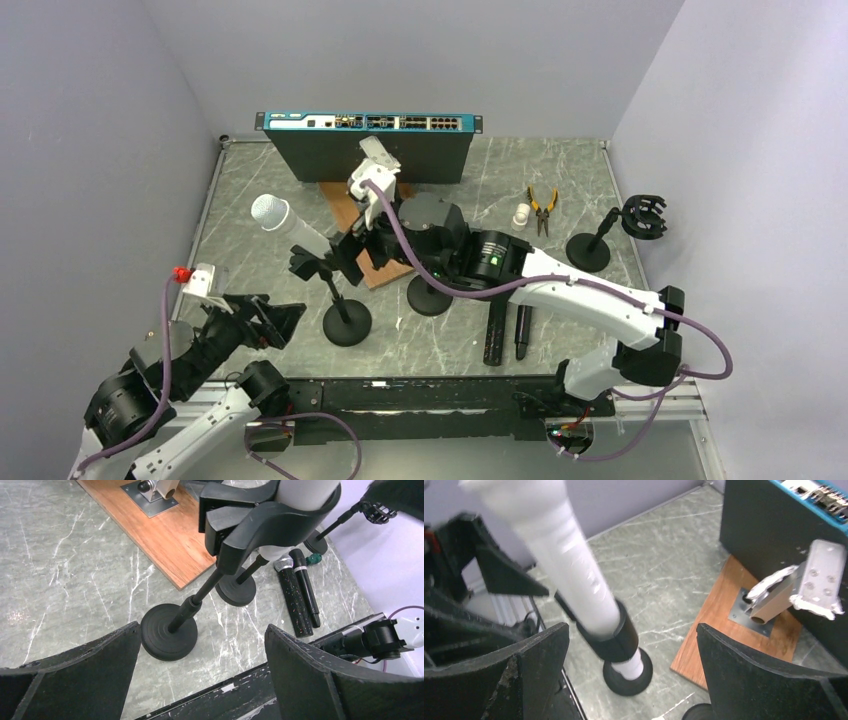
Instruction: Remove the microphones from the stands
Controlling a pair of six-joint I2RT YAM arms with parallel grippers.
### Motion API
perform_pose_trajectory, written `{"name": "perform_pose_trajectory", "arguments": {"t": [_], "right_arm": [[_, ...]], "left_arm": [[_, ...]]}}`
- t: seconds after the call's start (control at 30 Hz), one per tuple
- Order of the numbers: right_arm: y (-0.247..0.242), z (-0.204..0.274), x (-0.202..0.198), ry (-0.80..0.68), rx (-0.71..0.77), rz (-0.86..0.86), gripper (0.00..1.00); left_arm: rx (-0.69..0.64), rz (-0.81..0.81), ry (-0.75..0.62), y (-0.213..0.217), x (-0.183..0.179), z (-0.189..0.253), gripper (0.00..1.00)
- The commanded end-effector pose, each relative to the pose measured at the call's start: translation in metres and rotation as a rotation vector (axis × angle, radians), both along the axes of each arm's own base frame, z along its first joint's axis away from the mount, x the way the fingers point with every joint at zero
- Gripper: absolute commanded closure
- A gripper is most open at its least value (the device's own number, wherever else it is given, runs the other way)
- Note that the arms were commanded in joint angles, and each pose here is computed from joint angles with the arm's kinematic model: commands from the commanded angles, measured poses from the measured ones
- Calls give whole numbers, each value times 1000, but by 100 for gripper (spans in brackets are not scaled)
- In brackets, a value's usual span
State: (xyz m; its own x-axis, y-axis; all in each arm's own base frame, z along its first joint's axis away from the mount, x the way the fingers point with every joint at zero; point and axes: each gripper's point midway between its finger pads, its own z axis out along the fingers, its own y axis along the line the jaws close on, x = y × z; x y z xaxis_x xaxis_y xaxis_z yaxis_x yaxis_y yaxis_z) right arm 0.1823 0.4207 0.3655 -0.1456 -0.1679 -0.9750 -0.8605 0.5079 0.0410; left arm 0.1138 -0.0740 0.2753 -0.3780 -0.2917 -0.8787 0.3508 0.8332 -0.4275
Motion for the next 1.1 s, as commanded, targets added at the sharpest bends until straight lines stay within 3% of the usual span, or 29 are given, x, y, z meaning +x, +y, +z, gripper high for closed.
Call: {"name": "perform_pose_trajectory", "arguments": {"t": [0.0, 0.2, 0.57, 0.73, 0.83, 0.97, 1.07], "right_arm": [[7, 17, 18, 10, 7, -149, 1], [19, 32, 22, -62, 9, -365, 6], [32, 35, 17, -292, -130, -536, 10], [46, 31, 17, -412, -212, -572, 22], [49, 33, 19, -434, -215, -571, 36], [60, 33, 15, -444, -201, -499, 43], [66, 30, 11, -449, -198, -432, 62]], "left_arm": [[-62, 69, -8, 10, 2, 6, 4], [-94, 100, -6, 17, 0, 3, 3], [-114, 96, 6, 15, -1, -2, 3], [-115, 93, 12, 13, 0, -5, 3], [-116, 90, 11, 13, -1, -5, 3], [-116, 91, 11, 13, 0, -7, 2], [-113, 81, 6, 11, 0, -6, 2]]}}
